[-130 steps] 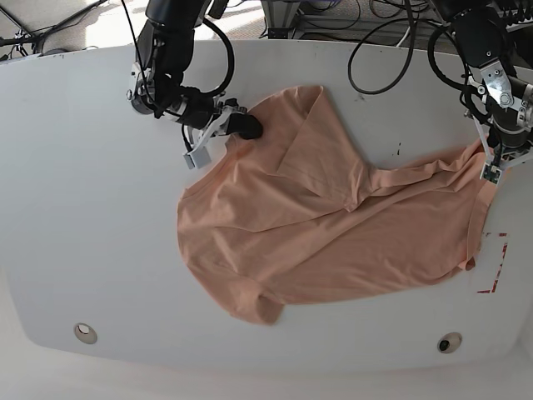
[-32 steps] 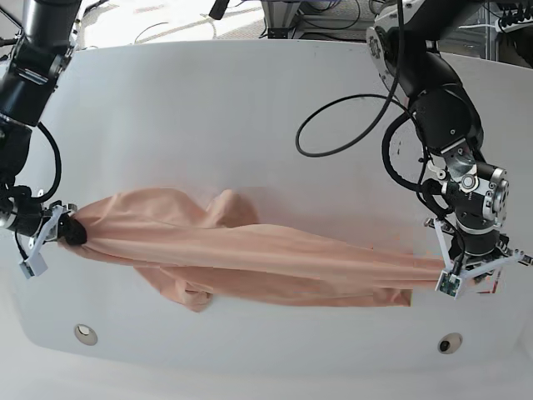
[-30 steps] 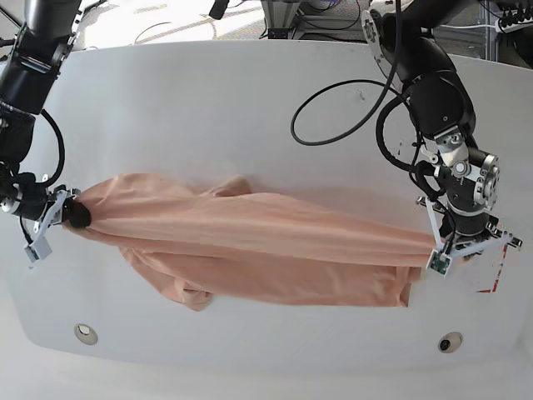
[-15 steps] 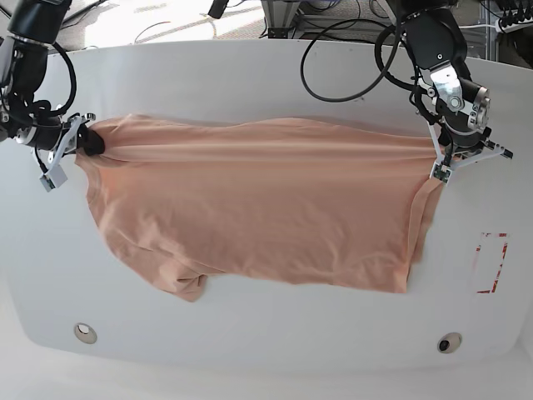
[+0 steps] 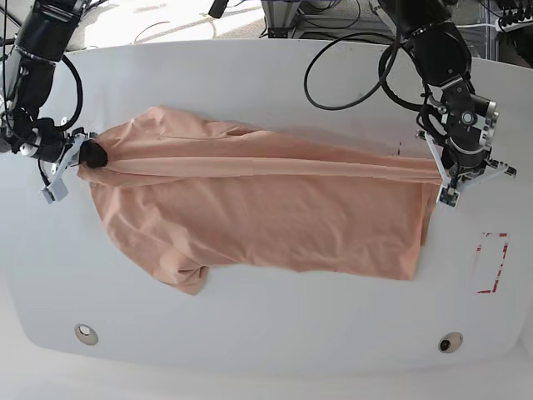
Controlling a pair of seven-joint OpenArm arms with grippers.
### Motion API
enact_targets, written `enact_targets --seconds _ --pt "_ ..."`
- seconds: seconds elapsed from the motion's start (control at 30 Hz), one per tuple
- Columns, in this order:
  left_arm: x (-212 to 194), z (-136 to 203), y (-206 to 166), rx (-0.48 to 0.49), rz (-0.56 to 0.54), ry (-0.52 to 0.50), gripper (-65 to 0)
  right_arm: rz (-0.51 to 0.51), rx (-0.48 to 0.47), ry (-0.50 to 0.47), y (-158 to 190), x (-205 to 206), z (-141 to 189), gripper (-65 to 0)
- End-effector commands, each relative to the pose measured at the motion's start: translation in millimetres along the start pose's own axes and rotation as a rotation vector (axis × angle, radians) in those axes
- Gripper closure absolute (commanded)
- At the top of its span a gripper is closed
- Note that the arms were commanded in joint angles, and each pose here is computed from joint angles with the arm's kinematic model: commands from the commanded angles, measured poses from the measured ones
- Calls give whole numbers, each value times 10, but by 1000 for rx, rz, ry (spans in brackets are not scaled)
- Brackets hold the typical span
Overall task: Fold the T-shirt properly
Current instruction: 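Hold the shirt edge with the left gripper and open the right gripper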
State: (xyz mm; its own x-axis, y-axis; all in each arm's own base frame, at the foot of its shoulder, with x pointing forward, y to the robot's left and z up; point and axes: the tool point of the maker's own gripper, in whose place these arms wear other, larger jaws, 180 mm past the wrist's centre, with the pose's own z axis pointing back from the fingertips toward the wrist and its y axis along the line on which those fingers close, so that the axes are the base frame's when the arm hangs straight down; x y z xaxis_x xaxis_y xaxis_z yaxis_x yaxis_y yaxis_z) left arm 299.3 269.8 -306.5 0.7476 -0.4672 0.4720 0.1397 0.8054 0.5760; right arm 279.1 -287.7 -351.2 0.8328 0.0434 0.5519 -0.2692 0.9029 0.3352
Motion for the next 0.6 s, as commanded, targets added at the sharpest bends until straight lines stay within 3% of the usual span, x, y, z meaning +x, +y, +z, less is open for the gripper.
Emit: enact_targets --seconds 0.0,0.13,0.33,0.57 --pt "149 -7 147 39 17 -32 0 16 -7 -43 -71 278 -22 0" --pt "397 -92 193 31 35 -70 0 -19 -33 -44 -190 365 -135 0" --pt "474 -313 148 -17 34 -48 0 -9 -82 -28 -267 512 -202 0" --pt "439 -325 175 -13 32 -41 0 -17 -81 4 -275 306 -152 0"
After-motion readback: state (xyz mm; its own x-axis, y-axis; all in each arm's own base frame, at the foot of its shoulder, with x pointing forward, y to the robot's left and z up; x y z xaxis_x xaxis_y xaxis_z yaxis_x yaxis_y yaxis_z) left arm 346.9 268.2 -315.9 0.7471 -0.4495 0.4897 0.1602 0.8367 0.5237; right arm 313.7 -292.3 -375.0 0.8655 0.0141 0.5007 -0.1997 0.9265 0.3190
